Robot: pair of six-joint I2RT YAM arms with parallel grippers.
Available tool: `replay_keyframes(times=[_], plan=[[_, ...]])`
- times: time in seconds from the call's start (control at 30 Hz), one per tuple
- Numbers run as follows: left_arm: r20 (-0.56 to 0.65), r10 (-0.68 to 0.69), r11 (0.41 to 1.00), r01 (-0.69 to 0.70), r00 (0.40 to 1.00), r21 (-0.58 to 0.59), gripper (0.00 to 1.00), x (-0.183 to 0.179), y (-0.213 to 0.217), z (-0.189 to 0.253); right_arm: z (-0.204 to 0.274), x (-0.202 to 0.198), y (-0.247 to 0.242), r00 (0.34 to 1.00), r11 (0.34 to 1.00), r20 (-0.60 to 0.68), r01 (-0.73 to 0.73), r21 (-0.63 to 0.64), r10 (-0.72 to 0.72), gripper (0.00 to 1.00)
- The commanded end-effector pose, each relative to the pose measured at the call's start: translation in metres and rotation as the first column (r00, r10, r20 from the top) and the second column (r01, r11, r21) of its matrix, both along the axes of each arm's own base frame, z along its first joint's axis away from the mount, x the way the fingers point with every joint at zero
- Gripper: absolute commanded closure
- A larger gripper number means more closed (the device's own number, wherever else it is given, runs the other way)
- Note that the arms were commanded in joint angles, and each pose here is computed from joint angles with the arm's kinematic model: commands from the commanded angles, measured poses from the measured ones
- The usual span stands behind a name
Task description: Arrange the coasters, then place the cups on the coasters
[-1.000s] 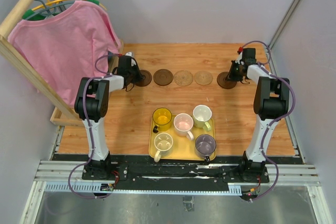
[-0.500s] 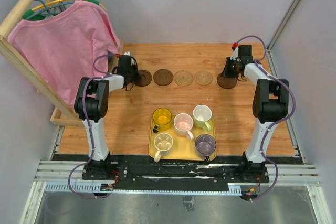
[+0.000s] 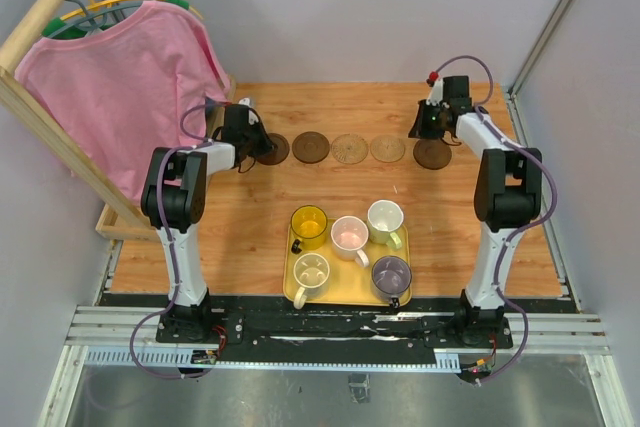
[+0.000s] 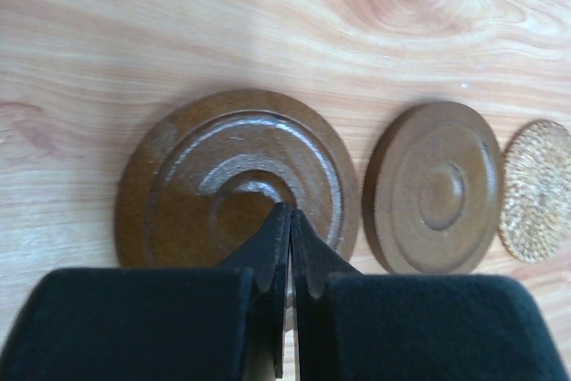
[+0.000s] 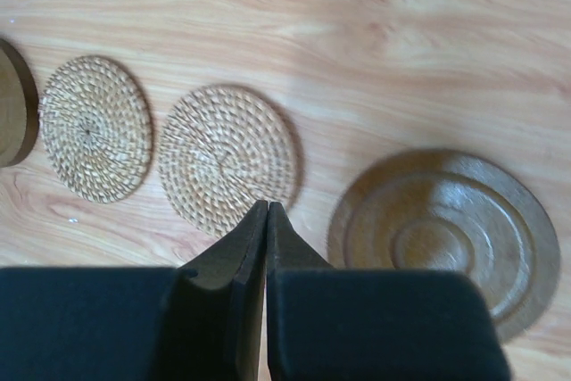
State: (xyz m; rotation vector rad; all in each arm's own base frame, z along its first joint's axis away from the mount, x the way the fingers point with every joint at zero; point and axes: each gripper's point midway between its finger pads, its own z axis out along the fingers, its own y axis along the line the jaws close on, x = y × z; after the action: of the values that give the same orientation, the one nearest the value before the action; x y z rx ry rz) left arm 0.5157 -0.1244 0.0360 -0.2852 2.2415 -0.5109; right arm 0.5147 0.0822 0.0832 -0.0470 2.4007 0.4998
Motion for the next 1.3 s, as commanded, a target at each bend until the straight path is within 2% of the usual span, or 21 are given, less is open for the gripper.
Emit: replay_keyframes(times=[0.0, 0.17, 0.5, 0.87, 1.27], plan=[[0.127, -0.086, 0.991, 0.098, 0.988, -0.088, 0.95, 0.009, -0.020, 0.049, -0.006, 0.000, 0.032, 0.994, 0.994, -0.019, -0.105, -0.013, 0.105, 0.97], [0.181, -0.158, 0.979, 0.178, 0.971, -0.099, 0.94, 0.009, -0.043, 0.067, -0.017, -0.001, 0.048, 0.990, 0.991, -0.042, -0.137, -0.009, 0.137, 0.97], [0.154, -0.316, 0.942, 0.329, 0.936, -0.065, 0.94, 0.004, -0.098, 0.048, -0.037, -0.006, 0.065, 0.981, 0.985, -0.088, -0.172, -0.012, 0.170, 0.97], [0.113, -0.357, 0.929, 0.365, 0.927, -0.066, 0.94, 0.008, -0.112, 0.032, -0.065, -0.030, 0.052, 0.976, 0.988, -0.171, -0.144, -0.055, 0.133, 0.98], [0.055, -0.385, 0.920, 0.388, 0.921, -0.048, 0.94, 0.001, -0.120, 0.009, -0.052, -0.029, 0.041, 0.986, 0.988, -0.140, -0.106, -0.112, 0.090, 0.99]])
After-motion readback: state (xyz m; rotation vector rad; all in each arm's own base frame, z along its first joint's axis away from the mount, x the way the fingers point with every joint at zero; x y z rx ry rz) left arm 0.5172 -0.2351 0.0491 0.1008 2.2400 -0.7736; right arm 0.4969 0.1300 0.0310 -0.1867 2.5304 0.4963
